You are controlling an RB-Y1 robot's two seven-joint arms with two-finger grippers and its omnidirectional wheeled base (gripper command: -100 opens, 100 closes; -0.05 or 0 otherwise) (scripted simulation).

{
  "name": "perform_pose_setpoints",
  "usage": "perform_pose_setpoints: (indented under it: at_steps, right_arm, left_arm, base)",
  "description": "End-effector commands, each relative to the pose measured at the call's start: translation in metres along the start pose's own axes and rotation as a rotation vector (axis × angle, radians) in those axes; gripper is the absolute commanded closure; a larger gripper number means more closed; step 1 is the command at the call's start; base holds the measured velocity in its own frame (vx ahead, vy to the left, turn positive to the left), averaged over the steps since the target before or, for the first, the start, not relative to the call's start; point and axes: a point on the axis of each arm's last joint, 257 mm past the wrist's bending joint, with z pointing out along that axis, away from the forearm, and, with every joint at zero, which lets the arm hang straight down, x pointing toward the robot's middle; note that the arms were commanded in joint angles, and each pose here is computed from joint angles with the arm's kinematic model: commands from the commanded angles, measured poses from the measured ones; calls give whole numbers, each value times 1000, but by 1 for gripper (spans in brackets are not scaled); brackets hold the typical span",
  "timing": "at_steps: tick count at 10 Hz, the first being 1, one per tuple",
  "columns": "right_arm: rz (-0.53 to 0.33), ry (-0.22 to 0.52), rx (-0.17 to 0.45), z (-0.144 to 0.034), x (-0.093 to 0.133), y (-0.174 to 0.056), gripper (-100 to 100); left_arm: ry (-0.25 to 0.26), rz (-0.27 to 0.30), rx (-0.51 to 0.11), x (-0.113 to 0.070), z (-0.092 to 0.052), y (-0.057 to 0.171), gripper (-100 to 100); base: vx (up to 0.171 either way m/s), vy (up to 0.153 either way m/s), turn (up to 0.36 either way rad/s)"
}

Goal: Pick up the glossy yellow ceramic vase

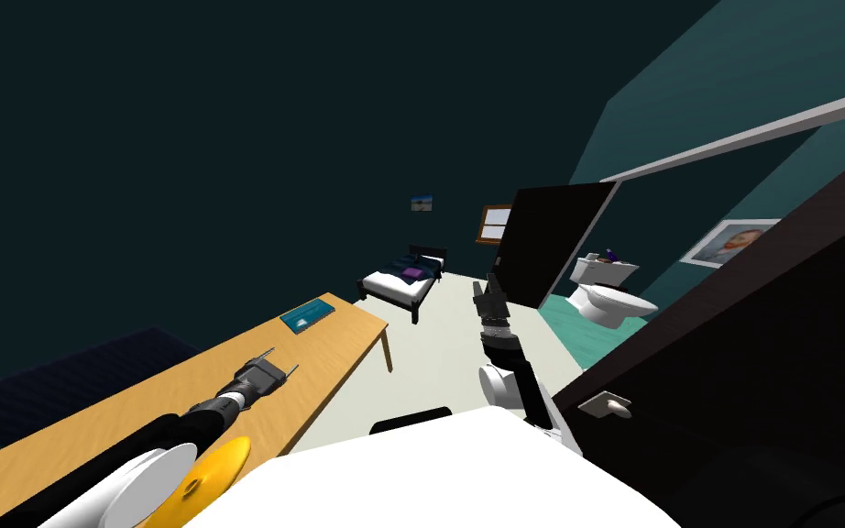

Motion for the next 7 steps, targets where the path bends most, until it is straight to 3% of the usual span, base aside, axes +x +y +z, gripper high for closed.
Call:
perform_pose_setpoints:
  at_steps: [1,2,3,4,5,6,7]
  right_arm:
    - [0,0,0,0,0,0,0]
    - [0,0,0,0,0,0,0]
    - [0,0,0,0,0,0,0]
    - [0,0,0,0,0,0,0]
    - [0,0,0,0,0,0,0]
    - [0,0,0,0,0,0,0]
    - [0,0,0,0,0,0,0]
  left_arm:
    - [-22,-11,-29,-9,-2,6,-100]
    - [-61,-35,-70,-30,-4,12,-100]
    - [-66,-35,-82,-31,-5,16,-100]
    - [-106,-58,-124,-52,-9,22,-100]
    - [-110,-59,-134,-53,-9,25,-100]
    - [-152,-81,-181,-73,-15,33,-100]
    - [-153,-81,-184,-74,-15,34,-100]
  base:
    - [34,13,-80]
    - [34,16,-140]
    - [30,18,-61]
    - [39,18,-120]
    - [34,21,-58]
    - [33,27,-87]
    - [23,28,-56]
